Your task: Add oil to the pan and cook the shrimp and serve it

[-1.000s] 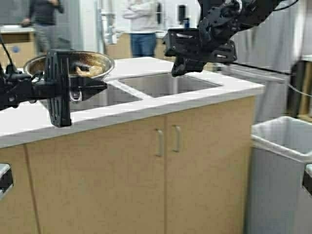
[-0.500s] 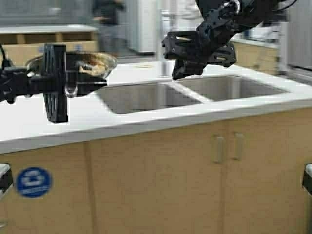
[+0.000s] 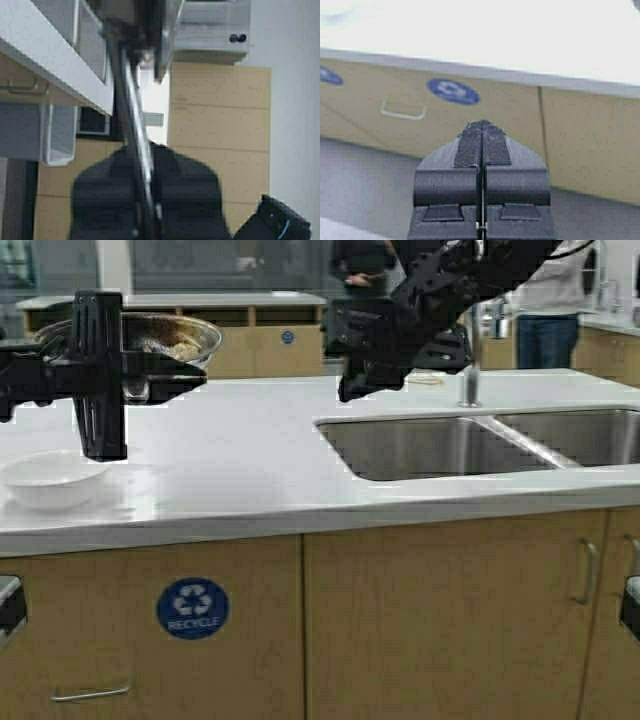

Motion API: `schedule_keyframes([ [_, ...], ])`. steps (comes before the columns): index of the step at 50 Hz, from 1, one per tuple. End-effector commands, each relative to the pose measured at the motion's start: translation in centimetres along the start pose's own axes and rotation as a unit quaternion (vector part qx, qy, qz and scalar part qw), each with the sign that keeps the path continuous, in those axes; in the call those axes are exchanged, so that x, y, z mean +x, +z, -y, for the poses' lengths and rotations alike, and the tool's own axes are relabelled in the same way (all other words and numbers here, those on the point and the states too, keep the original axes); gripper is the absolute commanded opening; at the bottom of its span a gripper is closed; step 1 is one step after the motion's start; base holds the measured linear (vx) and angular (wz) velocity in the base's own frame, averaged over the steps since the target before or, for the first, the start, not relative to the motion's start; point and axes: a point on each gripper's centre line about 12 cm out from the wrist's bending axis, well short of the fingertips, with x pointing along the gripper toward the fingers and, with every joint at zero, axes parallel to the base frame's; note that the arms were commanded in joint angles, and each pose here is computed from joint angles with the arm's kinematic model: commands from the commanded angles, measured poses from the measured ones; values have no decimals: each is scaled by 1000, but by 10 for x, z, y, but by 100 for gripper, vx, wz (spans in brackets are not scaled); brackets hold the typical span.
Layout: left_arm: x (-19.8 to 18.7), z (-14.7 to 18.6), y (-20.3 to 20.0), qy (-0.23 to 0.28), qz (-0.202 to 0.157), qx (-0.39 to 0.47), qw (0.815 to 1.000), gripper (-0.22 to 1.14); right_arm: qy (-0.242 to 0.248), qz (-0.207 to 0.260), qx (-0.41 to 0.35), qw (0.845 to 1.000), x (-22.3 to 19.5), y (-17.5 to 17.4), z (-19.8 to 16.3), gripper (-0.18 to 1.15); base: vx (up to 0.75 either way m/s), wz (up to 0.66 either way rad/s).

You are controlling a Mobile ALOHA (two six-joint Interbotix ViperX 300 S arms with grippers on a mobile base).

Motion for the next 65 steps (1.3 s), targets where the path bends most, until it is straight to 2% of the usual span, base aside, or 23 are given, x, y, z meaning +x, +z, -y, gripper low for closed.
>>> schedule_keyframes([
  [1, -1, 16, 13, -19, 22, 29, 999, 4, 7, 20, 1, 1000, -5, 13, -5, 6, 4, 21],
  [22, 13, 21, 31, -4, 31, 51, 998, 4, 7, 15, 6, 1000, -7, 8, -5, 6, 4, 24],
  [36, 24, 20, 44, 64, 32, 81, 994, 4, 4, 10, 13, 1000, -10, 1, -2, 6, 6, 28],
  [48, 33, 24, 55, 126, 28, 130, 983, 4, 3, 11, 13, 1000, -10, 1, -2, 6, 4, 16],
  [57, 43, 25, 56, 166, 3, 174, 971, 4, 2, 16, 16, 1000, -11, -3, 0, 6, 2, 9],
  [65, 55, 23, 57, 216, -8, 215, 952, 4, -1, 17, 23, 1000, -12, -5, 2, 6, 2, 6],
])
